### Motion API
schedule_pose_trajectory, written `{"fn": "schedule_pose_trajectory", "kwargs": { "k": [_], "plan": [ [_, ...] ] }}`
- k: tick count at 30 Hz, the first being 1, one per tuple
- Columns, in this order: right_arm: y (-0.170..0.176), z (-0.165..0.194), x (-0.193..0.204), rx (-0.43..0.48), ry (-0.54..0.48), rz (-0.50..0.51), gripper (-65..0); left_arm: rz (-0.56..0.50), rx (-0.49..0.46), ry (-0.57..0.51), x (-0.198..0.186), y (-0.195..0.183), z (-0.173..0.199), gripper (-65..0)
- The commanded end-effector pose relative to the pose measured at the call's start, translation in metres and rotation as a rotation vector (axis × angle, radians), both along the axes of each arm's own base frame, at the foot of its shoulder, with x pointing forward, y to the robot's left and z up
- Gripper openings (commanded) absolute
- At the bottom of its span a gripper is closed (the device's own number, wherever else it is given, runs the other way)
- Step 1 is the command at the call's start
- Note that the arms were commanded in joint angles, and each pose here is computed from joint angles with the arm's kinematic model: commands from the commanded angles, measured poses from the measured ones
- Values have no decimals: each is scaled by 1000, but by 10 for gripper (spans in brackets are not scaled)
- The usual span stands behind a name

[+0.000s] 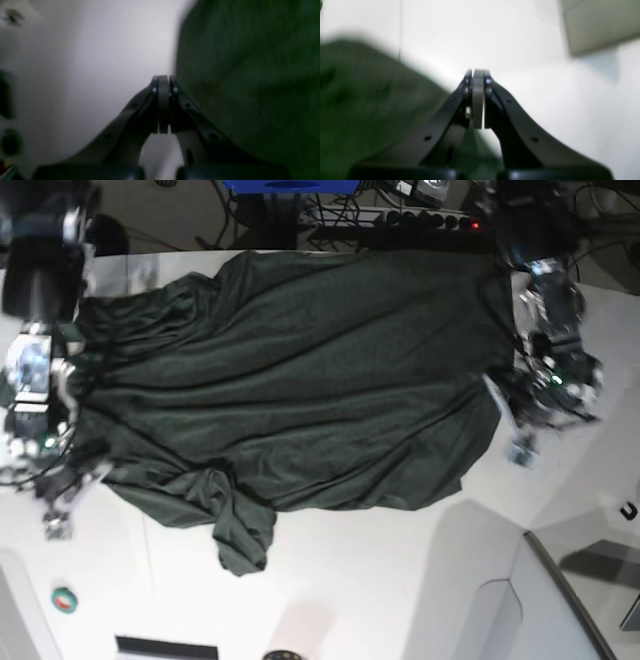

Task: Layout the t-shirt on the table in an organized manner, then fold the t-shirt properly
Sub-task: 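Regrasp the shirt edge with both grippers at opposite corners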

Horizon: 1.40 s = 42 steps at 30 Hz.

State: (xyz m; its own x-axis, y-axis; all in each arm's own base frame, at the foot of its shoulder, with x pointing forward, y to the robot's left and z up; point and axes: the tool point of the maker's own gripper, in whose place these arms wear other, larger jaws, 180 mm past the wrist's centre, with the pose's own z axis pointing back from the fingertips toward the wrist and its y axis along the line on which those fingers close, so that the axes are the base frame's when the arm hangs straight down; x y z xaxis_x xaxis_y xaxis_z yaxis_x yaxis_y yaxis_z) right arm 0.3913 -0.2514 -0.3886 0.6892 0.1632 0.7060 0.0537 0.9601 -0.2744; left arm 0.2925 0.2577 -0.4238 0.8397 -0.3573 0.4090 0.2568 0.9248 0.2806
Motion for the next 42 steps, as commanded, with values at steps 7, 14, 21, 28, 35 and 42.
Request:
{"fn": "schedule_pose_trajectory", "kwargs": {
  "k": [7,14,21,28,35,42],
  "plan": [
    [16,-38,-38,35,118,6,-648,-38,-159,10,6,-35,-48,-650],
    [17,-54,-73,27,168,11,-648,-10,-186,9,34,-46,-78,-650],
    [17,-73,-95,31,227,8,-648,77,-186,-87,108,-28,-50,-650],
    [8,-82,-91,63,246,-46,-648,160,-206,-154,145,2,-37,-650],
    [-1,-76,-85,88,218,-98,-648,199,-180,-277,171,28,-3,-650],
    [-3,-71,-78,85,201,-99,-648,302,-225,-375,168,48,64,-650]
  ]
}}
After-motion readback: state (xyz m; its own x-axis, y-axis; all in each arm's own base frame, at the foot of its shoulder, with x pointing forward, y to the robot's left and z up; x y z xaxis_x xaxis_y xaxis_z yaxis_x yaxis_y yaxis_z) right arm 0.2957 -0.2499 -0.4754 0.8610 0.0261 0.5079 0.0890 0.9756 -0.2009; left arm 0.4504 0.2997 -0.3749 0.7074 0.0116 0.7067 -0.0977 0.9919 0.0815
